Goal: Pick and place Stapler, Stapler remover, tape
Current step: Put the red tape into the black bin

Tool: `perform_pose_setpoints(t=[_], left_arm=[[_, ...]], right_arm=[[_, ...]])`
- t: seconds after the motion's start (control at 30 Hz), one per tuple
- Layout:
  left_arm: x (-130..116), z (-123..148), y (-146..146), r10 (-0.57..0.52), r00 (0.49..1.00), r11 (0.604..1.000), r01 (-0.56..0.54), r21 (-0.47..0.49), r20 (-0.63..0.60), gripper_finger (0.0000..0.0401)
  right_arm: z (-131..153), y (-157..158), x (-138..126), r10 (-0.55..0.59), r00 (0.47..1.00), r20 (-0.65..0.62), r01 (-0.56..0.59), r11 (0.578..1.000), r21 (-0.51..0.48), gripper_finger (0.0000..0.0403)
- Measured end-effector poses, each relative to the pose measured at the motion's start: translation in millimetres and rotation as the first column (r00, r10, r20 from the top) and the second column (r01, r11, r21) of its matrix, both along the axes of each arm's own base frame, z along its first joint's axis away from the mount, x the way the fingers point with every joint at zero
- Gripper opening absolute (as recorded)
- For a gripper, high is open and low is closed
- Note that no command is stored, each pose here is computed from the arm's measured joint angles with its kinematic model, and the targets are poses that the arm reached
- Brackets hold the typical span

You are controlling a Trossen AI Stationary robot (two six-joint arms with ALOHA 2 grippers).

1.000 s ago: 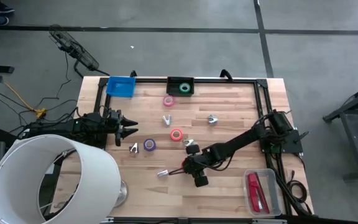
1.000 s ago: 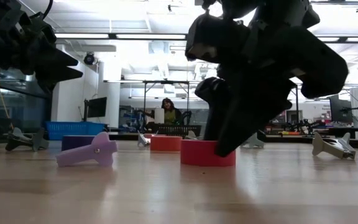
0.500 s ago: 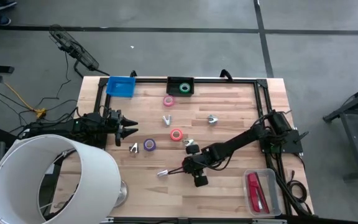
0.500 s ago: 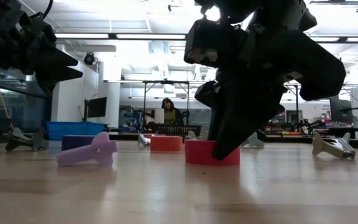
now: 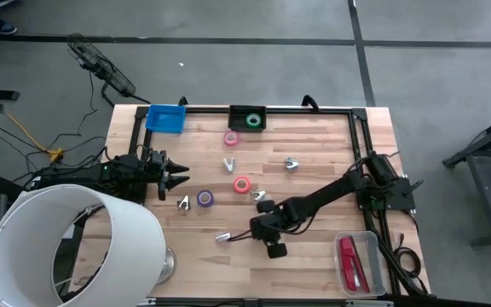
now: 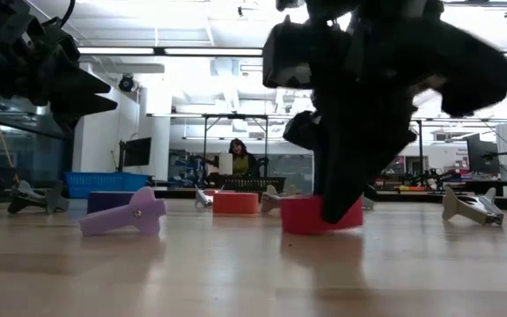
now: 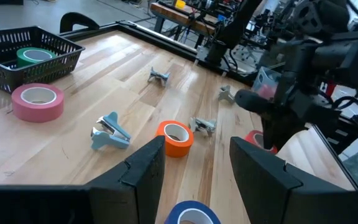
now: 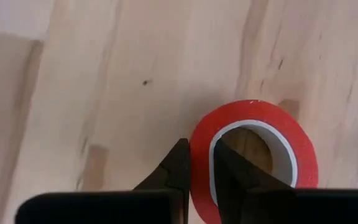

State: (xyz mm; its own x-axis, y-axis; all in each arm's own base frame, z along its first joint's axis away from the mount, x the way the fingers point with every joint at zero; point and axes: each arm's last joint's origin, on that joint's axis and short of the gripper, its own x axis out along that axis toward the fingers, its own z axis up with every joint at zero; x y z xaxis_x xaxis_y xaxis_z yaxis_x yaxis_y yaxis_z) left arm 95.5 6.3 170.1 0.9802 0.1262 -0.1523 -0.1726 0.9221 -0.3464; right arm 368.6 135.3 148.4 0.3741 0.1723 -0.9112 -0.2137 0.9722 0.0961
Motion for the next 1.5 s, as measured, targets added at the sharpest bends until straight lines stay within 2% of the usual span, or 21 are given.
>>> perform_pose_setpoints(t=[0.37, 0.53, 0.7, 0.93, 1.2, 1.5], left_arm=[[0, 0, 0, 0.0, 1.0, 1.0, 0.0, 0.0, 0.0, 0.0177], [0, 0, 0, 0.0, 1.0, 1.0, 0.0, 0.0, 0.0, 0.0177], [0, 0, 0, 0.0, 1.0, 1.0, 0.0, 0.0, 0.0, 0.0177], [0, 0, 0, 0.0, 1.0, 1.0, 0.0, 0.0, 0.0, 0.0177], [0, 0, 0, 0.0, 1.0, 1.0, 0.0, 0.0, 0.0, 0.0177], [0, 0, 0, 0.0, 1.0, 1.0, 0.0, 0.0, 0.0, 0.0177]], right_arm=[[50, -10, 16, -0.032, 0.998, -0.046, 0.03, 0.998, -0.047, 0.0033], [64, -28, 23, 0.006, 0.999, -0.052, -0.01, 0.997, -0.082, 0.0033], [65, -53, 28, 0.052, 0.997, -0.057, -0.057, 0.994, -0.091, 0.0033], [69, -107, 33, 0.118, 0.992, -0.047, -0.124, 0.983, -0.135, 0.0033], [80, -193, 26, 0.181, 0.983, -0.016, -0.18, 0.959, -0.217, 0.0033], [82, -279, 7, 0.126, 0.992, 0.027, -0.115, 0.96, -0.256, 0.0033]])
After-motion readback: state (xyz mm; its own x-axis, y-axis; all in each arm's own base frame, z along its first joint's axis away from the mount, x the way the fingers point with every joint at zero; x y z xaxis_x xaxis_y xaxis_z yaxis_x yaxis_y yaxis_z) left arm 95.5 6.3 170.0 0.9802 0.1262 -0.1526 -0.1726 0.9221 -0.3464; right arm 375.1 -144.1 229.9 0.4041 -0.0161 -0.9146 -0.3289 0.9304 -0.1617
